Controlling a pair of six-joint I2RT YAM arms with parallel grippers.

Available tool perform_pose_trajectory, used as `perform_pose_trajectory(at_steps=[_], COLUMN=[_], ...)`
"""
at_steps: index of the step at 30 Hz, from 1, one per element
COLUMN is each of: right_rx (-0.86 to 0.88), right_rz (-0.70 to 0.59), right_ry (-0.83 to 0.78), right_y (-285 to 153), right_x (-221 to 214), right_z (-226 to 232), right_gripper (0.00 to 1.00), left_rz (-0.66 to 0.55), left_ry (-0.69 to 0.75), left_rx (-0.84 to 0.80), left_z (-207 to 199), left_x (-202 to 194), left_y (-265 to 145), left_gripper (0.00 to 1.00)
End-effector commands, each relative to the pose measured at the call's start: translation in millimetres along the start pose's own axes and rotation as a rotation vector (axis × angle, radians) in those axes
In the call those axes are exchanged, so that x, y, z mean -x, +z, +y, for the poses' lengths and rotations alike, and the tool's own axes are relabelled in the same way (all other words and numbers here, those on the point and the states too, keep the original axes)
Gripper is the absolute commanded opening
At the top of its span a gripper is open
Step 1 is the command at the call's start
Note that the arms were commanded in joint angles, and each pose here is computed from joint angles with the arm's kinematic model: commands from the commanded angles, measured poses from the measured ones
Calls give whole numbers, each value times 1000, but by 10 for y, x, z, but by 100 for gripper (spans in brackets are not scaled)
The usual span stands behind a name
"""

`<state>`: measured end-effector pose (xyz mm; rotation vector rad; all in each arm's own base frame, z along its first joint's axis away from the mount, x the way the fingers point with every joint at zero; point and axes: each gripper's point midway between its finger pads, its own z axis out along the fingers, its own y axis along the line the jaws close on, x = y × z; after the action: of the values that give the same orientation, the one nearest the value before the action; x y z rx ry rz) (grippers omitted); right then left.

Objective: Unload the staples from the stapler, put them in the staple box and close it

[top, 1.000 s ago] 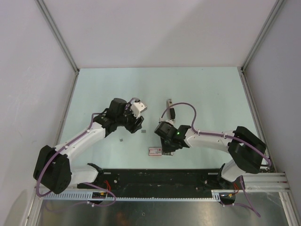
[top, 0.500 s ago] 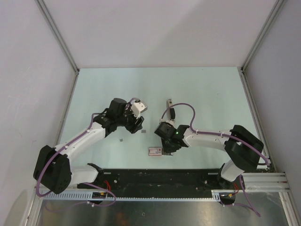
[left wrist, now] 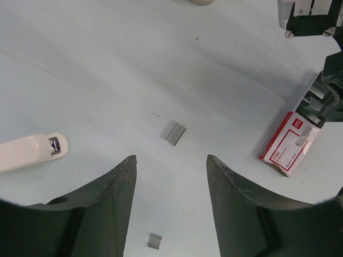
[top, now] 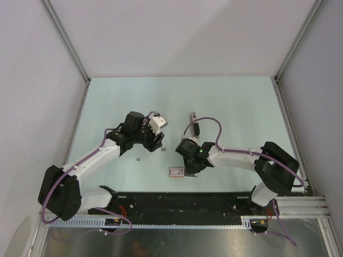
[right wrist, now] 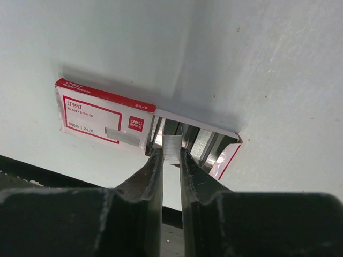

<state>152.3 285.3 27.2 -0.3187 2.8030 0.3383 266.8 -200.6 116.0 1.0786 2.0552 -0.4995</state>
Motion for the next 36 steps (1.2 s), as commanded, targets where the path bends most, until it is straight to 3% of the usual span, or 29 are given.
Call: perform_pose_trajectory(at_steps=[1, 36], right_rx=[21, 93], right_rz=[-32, -65], right_ry=[1, 6], right_y=[-22, -122], right_x=[123, 164], right_z=[105, 296], right_gripper=[0, 0], left_rz=[-27, -19], left_ry=[-11, -9], left_rx=[-21, -34], left_z=[-34, -64], left_x=[46, -3], left_y=[-25, -19], left_gripper=[60, 62])
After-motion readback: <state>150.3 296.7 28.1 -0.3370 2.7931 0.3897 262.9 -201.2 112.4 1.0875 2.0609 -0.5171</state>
